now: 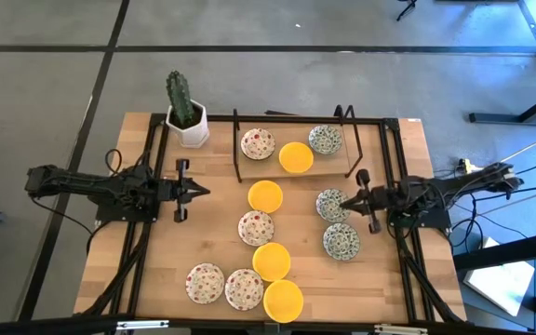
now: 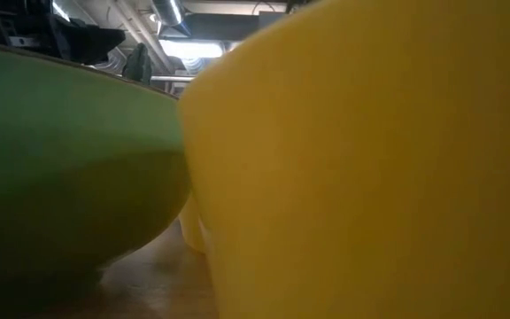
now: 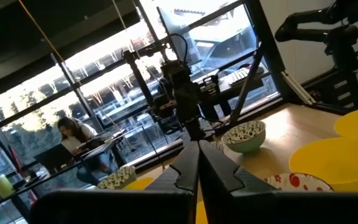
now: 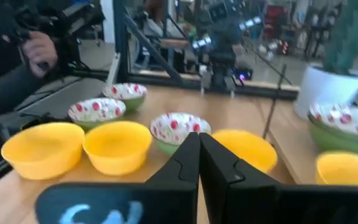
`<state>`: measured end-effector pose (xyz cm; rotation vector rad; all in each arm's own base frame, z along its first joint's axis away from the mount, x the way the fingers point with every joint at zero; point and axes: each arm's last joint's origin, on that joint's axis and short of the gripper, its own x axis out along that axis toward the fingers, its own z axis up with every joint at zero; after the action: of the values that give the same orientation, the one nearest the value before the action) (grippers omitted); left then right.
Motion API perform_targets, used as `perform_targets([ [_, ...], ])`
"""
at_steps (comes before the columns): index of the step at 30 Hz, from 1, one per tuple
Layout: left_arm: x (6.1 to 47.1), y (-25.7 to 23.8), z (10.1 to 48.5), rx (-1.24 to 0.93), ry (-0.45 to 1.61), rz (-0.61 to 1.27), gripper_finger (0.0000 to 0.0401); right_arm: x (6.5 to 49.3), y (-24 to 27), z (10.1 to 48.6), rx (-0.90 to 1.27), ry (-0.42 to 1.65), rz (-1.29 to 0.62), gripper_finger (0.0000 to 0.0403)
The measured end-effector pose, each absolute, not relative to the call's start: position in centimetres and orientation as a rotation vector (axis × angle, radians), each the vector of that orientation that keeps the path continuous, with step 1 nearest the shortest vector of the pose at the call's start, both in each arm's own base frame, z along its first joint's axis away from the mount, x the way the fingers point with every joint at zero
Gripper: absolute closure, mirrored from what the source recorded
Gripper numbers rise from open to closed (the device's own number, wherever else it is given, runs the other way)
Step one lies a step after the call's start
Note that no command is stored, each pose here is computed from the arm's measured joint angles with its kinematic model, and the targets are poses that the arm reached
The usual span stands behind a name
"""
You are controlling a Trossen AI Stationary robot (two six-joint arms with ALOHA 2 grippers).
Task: Pick & Place Mini bowls
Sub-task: Stack the yellow bowl on the yellow bowl on the shelf
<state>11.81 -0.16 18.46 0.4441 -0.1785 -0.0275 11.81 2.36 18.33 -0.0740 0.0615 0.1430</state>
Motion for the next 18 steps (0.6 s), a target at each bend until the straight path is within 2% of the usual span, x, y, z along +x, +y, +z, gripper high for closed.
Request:
perform_targets([
  [6,11.8,-0.2,18.7,0.443,-0.199,-0.023,0.0399,13.1,3.5,19.1,-0.078,-0.013,0.258,0.0395],
  [9,11.6,-0.2,19.4,0.437,-0.272,-0.009,0.04,14.2,4.8,20.8,-0.039,-0.024,0.321,0.0395],
  [18,11.4,-0.2,20.1,0.44,-0.357,0.008,0.0394,19.0,11.3,23.0,-0.122,0.188,0.308,0.0395],
])
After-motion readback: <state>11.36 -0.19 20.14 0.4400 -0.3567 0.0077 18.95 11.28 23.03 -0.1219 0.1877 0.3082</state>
